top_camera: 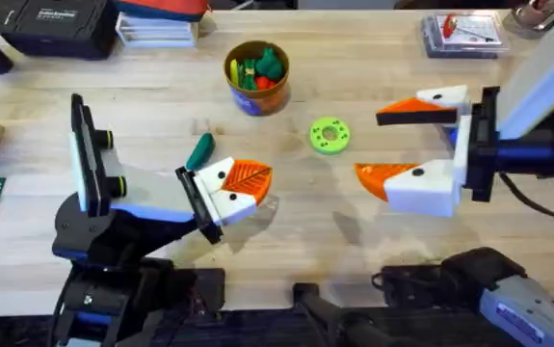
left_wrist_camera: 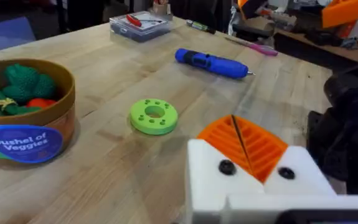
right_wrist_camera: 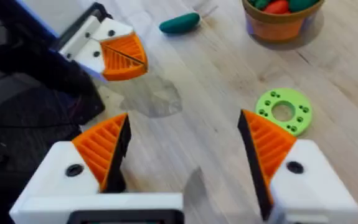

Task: Pick up the gripper from the table and insert it into the empty holder that is missing its gripper. Then pick up a screw, insert it into the mounting hole, and use the screwdriver to tighten it. Finally, clean up the table by picking up the vegetable and placing it into the bucket.

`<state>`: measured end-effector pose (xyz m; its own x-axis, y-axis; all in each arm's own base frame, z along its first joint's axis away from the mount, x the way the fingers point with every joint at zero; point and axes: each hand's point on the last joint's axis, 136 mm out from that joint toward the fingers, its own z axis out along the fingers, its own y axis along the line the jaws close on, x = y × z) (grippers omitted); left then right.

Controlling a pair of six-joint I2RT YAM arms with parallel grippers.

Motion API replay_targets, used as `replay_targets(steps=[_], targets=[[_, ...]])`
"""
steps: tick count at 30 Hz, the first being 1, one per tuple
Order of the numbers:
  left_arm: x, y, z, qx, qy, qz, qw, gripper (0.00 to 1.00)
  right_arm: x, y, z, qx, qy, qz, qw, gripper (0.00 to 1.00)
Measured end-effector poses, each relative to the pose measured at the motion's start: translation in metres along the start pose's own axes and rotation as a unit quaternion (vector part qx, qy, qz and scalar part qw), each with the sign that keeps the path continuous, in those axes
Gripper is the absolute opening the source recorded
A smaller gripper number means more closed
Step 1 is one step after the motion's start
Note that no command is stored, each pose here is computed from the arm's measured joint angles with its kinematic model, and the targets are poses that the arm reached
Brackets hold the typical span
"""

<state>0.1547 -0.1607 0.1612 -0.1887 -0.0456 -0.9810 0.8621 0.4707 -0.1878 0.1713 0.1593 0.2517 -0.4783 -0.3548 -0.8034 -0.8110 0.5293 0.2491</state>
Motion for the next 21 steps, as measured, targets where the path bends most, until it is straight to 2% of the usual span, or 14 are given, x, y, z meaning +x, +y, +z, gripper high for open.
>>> replay_targets(steps=[6,11,16,21], targets=[[0.000,0.000,0.000,0.000,0.000,0.000,1.000,0.005,0.007,-0.022,-0.001,0.062,0.020,0.024,0.998,0.993],[0.000,0.000,0.000,0.000,0.000,0.000,1.000,0.005,0.020,-0.063,-0.005,0.139,0.046,0.083,0.986,0.994],[0.000,0.000,0.000,0.000,0.000,0.000,1.000,0.005,0.044,-0.117,-0.019,0.224,0.079,0.162,0.958,0.994],[0.000,0.000,0.000,0.000,0.000,0.000,1.000,0.005,0.081,-0.165,-0.044,0.284,0.130,0.247,0.917,0.994]])
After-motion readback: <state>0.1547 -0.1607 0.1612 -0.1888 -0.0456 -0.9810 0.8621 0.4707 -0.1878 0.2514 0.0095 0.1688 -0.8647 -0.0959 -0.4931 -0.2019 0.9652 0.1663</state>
